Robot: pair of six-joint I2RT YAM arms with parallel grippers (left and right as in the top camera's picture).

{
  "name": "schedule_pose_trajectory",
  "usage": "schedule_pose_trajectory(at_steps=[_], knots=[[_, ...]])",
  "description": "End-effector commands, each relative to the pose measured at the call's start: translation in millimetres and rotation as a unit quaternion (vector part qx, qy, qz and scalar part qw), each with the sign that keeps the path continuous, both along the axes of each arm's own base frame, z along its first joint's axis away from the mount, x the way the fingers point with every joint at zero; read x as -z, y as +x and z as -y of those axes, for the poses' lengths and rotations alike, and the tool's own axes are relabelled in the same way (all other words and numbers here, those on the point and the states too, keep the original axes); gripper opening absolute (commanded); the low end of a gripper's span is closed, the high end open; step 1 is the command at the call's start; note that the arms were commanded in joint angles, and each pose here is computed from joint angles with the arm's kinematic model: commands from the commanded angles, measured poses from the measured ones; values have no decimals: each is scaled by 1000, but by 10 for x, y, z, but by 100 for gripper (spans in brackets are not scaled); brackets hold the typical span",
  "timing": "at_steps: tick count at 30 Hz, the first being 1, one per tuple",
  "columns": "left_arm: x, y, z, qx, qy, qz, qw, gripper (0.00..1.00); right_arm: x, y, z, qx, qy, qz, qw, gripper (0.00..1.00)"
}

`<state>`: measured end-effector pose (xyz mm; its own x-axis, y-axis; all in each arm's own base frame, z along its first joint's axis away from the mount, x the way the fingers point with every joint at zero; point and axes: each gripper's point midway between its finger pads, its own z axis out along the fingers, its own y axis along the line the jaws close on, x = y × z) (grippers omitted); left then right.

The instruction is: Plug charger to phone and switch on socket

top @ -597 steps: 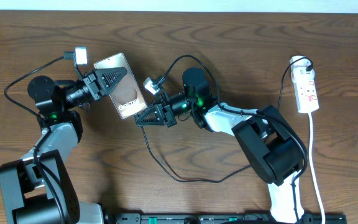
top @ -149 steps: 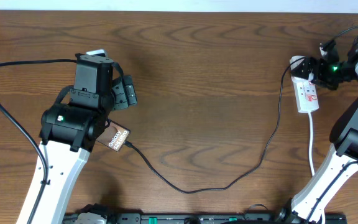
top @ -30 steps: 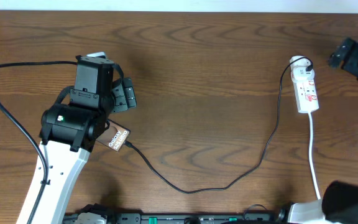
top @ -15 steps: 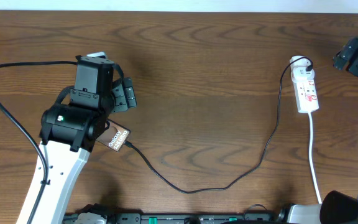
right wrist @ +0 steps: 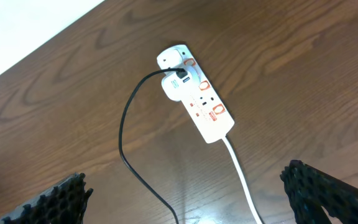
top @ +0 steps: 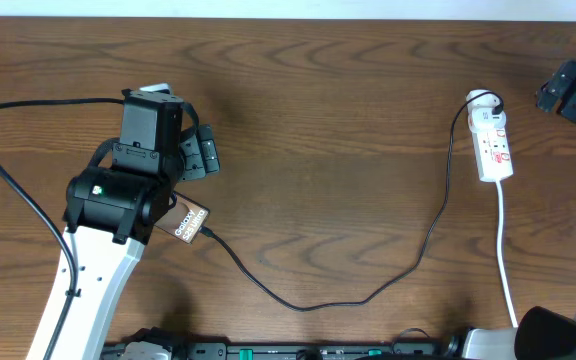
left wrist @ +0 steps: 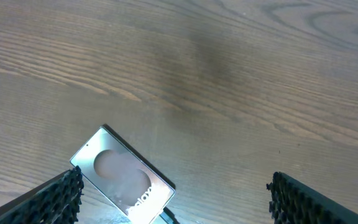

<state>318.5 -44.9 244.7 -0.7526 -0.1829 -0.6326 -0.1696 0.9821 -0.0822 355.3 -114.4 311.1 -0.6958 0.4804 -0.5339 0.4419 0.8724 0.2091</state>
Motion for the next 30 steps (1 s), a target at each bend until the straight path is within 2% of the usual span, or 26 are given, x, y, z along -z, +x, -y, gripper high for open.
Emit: schedule_pose_trajectory(at_steps=[1, 10, 20, 30], knots=[[-4, -2, -32, -6, 10, -2, 1000, 94, -49, -23, -6, 6, -2, 6, 1000, 99], [45, -111, -52, -9, 2, 9, 1000, 94, -49, -23, -6, 6, -2, 6, 1000, 99], [83, -139, -60, -11, -32, 130, 991, 94, -49, -23, -8, 6, -2, 6, 1000, 99], [565, -419, -131, -49, -111, 237, 964, 94, -49, -23, -8, 6, -2, 6, 1000, 99]])
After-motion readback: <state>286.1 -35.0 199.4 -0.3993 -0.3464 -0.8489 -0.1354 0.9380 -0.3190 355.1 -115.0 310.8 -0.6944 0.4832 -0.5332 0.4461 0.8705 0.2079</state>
